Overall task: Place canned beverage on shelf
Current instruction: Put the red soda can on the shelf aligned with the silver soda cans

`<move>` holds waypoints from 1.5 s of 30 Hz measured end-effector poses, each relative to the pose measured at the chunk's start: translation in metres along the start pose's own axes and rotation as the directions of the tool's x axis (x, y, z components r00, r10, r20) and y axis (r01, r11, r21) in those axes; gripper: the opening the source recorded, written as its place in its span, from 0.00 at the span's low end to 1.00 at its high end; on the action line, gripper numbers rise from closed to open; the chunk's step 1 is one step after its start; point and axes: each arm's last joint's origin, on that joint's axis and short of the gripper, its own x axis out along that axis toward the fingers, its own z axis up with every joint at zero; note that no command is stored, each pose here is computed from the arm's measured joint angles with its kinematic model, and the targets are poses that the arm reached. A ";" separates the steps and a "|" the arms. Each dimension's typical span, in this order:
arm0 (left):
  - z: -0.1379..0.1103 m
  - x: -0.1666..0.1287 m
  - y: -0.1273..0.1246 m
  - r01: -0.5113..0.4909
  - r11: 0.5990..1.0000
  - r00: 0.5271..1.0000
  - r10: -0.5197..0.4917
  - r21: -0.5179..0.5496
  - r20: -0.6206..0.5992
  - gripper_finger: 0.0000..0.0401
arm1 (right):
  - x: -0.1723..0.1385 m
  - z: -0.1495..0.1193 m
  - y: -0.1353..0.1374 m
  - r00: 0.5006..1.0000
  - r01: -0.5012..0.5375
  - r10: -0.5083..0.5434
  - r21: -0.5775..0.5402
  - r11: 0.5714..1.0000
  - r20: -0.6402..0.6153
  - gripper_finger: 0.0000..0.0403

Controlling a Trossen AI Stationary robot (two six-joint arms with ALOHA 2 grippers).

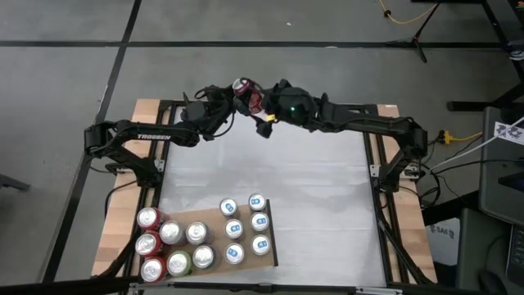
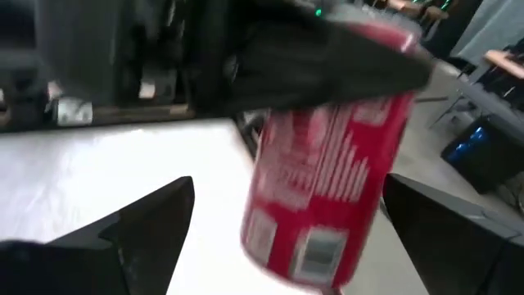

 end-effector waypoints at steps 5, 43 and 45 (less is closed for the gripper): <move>-0.001 -0.001 -0.001 0.004 1.000 1.000 -0.004 -0.001 -0.003 0.71 | 0.005 0.002 -0.007 0.999 0.033 -0.034 0.025 0.999 0.039 0.96; -0.003 -0.006 -0.010 0.097 0.995 0.995 -0.097 0.031 -0.022 0.71 | 0.007 -0.004 -0.003 0.998 -0.064 0.064 0.000 0.998 -0.005 0.96; -0.002 -0.006 -0.010 0.100 0.995 0.995 -0.100 0.030 -0.020 0.71 | 0.007 -0.007 -0.003 0.997 -0.069 0.069 -0.007 0.998 -0.036 0.96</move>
